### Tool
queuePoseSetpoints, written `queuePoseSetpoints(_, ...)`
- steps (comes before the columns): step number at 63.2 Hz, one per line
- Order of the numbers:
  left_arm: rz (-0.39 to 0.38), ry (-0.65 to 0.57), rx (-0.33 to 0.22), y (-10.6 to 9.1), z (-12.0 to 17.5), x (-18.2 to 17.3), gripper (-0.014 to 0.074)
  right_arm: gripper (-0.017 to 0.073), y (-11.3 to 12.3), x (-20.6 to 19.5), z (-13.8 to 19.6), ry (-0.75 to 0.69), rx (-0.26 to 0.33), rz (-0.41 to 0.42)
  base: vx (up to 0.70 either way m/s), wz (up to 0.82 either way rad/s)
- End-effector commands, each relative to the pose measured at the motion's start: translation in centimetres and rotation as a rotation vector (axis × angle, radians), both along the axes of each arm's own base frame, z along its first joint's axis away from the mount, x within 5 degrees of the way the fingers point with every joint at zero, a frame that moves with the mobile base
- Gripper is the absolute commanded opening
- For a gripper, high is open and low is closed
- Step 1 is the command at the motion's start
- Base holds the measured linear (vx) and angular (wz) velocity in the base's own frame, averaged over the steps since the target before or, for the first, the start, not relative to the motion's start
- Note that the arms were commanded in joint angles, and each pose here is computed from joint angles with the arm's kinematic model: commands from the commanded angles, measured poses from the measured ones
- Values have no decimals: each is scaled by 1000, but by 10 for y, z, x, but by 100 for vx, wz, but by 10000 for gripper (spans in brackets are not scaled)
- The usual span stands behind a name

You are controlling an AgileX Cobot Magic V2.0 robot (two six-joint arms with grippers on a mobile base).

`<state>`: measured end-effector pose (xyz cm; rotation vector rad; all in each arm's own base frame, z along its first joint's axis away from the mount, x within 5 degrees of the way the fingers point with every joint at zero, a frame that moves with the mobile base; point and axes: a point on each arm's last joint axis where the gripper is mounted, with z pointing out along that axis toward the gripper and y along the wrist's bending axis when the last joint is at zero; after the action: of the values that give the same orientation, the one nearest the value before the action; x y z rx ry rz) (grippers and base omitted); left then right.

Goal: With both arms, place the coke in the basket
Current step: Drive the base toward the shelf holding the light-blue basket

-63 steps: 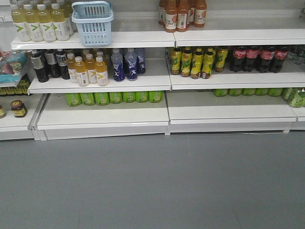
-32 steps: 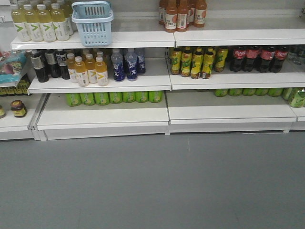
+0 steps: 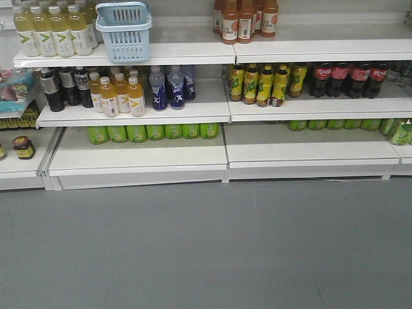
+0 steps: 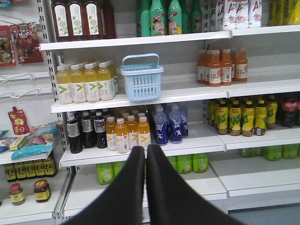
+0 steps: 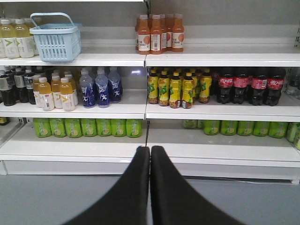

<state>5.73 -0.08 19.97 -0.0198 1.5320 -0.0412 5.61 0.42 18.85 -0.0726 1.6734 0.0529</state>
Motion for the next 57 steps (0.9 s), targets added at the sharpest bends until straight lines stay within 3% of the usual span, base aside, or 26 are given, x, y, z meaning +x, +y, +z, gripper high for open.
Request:
queuePoseSetpoints(1, -6, -124, -7, 0, 19, -4, -6, -10, 0, 0, 5, -80, -3, 1, 3, -2)
queuePoseSetpoints(57, -6, -124, -7, 0, 19, -4, -6, -10, 0, 0, 5, -79, -3, 1, 8, -2)
